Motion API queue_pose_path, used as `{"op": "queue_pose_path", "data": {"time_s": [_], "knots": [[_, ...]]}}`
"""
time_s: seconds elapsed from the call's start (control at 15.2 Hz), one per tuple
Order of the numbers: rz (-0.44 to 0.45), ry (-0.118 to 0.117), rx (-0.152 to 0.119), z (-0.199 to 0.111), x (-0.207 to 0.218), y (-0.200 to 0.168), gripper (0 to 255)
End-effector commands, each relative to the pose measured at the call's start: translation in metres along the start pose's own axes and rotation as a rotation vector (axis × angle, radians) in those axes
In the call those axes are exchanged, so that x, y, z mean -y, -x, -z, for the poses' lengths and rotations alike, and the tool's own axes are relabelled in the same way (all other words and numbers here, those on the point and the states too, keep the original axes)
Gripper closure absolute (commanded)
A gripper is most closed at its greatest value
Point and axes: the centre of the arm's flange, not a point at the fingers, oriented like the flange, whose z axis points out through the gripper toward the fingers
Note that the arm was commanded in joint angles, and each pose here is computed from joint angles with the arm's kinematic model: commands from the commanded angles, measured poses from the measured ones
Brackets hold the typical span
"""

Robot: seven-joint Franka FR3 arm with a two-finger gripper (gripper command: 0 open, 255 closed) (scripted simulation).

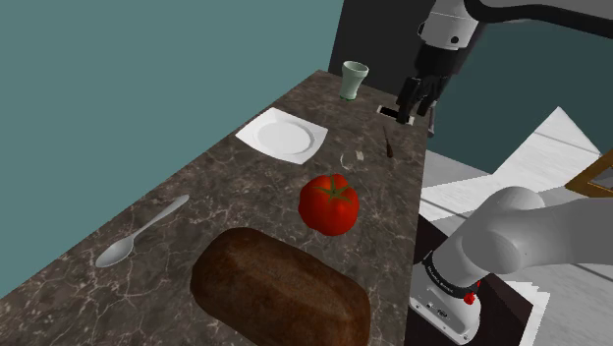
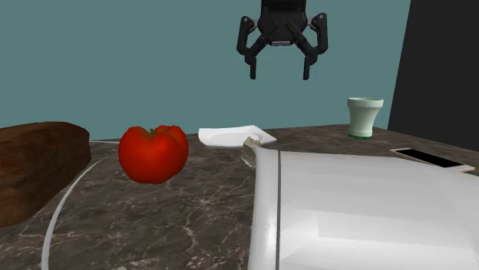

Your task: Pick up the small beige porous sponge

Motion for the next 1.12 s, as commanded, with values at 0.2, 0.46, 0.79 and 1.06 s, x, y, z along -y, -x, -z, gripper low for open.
{"op": "queue_pose_path", "data": {"time_s": [0.2, 0.46, 0.79, 1.06], "knots": [[0.047, 0.006, -0.009, -0.03, 0.014, -0.021, 0], [0.109, 0.015, -0.022, -0.07, 0.034, -0.048, 0], [0.175, 0.024, -0.036, -0.112, 0.057, -0.076, 0], [0.175, 0.024, -0.036, -0.133, 0.057, -0.078, 0]]}}
